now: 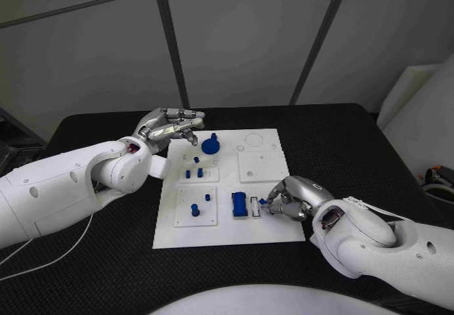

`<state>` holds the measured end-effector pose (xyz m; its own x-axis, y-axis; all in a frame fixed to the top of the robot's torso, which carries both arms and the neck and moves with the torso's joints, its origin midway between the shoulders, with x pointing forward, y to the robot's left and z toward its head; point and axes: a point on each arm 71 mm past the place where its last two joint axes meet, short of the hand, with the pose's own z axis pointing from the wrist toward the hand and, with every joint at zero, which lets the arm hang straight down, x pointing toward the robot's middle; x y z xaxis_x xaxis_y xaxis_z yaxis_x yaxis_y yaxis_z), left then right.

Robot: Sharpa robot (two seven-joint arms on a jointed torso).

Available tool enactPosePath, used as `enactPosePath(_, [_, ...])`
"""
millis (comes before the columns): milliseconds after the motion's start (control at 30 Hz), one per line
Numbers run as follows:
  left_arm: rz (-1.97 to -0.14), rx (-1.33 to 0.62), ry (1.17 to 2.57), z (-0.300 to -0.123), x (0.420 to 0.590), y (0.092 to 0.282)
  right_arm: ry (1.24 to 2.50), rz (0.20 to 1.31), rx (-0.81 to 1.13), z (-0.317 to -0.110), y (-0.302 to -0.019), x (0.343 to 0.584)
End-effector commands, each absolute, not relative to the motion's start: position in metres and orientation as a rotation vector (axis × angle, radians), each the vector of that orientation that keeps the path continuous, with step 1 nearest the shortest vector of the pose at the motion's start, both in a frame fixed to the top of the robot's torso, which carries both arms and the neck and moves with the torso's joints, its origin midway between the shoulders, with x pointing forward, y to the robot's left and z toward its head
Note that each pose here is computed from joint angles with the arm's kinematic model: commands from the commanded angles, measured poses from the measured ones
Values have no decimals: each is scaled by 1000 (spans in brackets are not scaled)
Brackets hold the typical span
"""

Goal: Assemble the parts on the task board

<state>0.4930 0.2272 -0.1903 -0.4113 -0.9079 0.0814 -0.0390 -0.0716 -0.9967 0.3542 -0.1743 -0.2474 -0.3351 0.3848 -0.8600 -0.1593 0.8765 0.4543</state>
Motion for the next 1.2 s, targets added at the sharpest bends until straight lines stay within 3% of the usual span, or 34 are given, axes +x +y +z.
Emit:
enactPosePath(33, [-1588, -1036, 1505, -189, 492, 225, 1814, 583, 232, -246, -172, 356])
enactPosePath(767, [-1594, -1034, 1509, -188, 492, 224, 1928, 569, 184, -260, -160, 361])
enactPosePath(1200, [-1595, -1035, 1514, -188, 491, 224, 1905, 585, 203, -259, -156, 363])
